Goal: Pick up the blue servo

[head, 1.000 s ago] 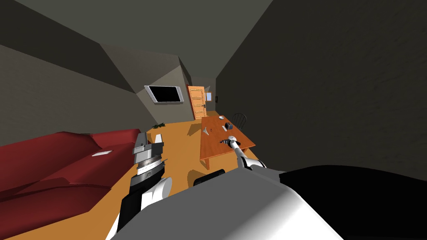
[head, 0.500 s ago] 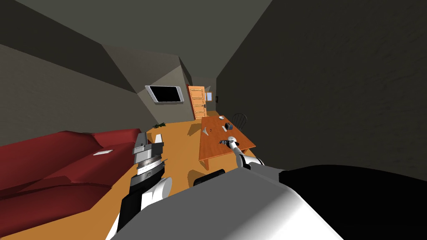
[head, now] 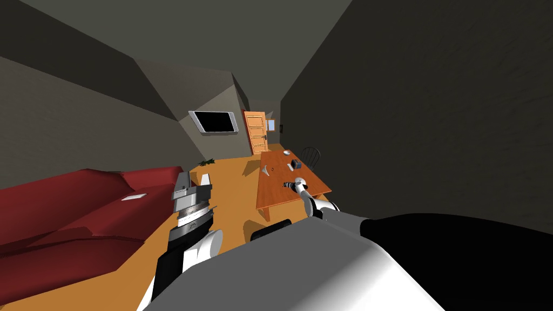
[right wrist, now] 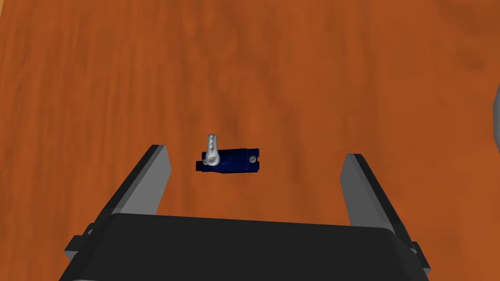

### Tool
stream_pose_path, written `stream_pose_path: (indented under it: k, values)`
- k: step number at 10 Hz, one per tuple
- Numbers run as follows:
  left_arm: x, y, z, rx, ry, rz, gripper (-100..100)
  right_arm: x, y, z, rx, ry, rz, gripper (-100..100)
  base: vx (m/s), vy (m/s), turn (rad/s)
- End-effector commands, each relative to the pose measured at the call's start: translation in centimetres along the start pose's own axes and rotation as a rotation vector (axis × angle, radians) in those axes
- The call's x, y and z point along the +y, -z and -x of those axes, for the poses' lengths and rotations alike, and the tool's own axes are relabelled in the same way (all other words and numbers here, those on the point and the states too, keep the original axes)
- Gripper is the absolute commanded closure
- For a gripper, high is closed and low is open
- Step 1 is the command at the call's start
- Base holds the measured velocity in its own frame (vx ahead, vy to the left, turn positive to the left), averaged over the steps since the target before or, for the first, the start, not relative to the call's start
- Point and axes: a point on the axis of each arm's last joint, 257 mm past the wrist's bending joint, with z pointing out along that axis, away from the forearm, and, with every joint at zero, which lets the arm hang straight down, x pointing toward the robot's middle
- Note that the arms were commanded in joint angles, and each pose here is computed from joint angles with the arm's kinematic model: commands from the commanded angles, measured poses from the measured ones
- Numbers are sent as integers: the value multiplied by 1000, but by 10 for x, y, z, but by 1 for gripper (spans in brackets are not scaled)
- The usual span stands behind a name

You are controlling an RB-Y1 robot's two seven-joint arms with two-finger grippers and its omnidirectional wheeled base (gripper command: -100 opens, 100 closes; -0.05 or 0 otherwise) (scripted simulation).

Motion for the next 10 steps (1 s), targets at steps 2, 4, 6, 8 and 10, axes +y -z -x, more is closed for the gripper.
stream_pose_path:
  k: [2,4,6,8,10]
  values:
    - [0,0,0,0,0,0,0,-21,-4,14,-35,-90,-39,-100,19,-48,30]
    - [0,0,0,0,0,0,0,-29,-6,21,-51,-121,-51,-100,15,-43,13]
    - [0,0,0,0,0,0,0,-33,-6,26,-62,-135,-57,-100,23,-42,22]
    - [0,0,0,0,0,0,0,-36,-6,36,-62,-144,-51,-100,23,-15,22]
    - [0,0,0,0,0,0,0,-39,-6,42,-61,-146,-47,-100,48,-36,33]
